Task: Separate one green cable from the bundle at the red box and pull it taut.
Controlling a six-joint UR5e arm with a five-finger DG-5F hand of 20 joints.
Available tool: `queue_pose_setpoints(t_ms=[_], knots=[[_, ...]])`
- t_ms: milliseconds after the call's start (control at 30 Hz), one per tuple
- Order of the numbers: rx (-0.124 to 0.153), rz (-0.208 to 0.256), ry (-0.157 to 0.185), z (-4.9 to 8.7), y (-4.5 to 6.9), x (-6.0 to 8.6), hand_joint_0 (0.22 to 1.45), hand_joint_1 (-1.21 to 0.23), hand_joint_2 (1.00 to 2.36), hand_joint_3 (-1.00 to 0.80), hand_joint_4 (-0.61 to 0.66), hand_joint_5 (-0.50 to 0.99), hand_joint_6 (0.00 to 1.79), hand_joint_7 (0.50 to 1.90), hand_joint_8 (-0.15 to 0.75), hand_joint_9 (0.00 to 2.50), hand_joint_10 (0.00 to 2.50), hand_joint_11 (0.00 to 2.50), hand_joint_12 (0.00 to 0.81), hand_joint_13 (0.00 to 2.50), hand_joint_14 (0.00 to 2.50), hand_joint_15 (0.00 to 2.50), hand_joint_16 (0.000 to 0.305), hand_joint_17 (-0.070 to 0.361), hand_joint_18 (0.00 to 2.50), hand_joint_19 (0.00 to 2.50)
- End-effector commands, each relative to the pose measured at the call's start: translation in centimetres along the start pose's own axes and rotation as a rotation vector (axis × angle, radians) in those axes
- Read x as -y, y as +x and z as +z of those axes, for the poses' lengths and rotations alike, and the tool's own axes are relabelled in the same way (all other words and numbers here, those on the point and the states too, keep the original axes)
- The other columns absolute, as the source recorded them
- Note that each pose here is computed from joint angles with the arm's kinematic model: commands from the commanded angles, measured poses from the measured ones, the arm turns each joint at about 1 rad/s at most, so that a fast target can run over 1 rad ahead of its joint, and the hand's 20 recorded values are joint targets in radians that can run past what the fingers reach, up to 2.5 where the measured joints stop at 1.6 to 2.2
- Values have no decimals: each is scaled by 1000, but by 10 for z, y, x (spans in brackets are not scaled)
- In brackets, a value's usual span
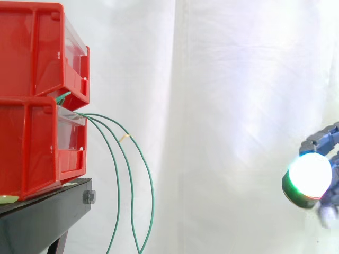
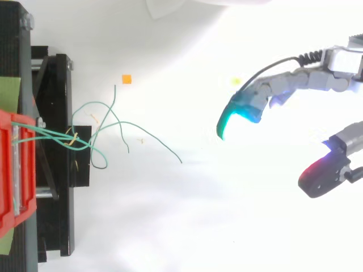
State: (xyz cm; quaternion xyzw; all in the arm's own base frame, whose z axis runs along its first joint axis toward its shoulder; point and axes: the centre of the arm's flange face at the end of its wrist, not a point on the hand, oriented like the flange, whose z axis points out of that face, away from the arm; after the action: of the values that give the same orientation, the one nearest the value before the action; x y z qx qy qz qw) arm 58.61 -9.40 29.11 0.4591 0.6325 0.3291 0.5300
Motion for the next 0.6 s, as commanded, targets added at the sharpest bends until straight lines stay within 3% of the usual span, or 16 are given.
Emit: queue_pose_setpoints(t_ms=[0, 33, 100, 233, 567], knots=[[2, 1, -2, 0, -1, -1, 513, -649, 1000, -500, 94, -240, 502, 680, 270, 801, 15, 579, 332, 821, 20, 632, 45, 101, 568, 655], [1, 0, -1, 0, 0, 0, 519, -718, 1000, -500, 173, -210, 502, 688, 262, 872, 17, 603, 333, 843, 23, 645, 44, 99, 587, 654], [1, 0, -1, 0, -1, -1, 519, -745, 1000, -500, 209, -196, 502, 698, 270, 939, 18, 638, 348, 870, 21, 649, 46, 103, 627, 663], [-2, 0, 0, 0, 1, 0, 559, -663, 1000, -500, 220, -175, 502, 714, 274, 1094, 20, 702, 366, 1010, 23, 680, 46, 103, 748, 718], [1, 0, 1, 0, 0, 0, 562, -563, 1000, -500, 265, -196, 502, 674, 329, 1000, 17, 565, 426, 964, 19, 598, 49, 109, 796, 777]])
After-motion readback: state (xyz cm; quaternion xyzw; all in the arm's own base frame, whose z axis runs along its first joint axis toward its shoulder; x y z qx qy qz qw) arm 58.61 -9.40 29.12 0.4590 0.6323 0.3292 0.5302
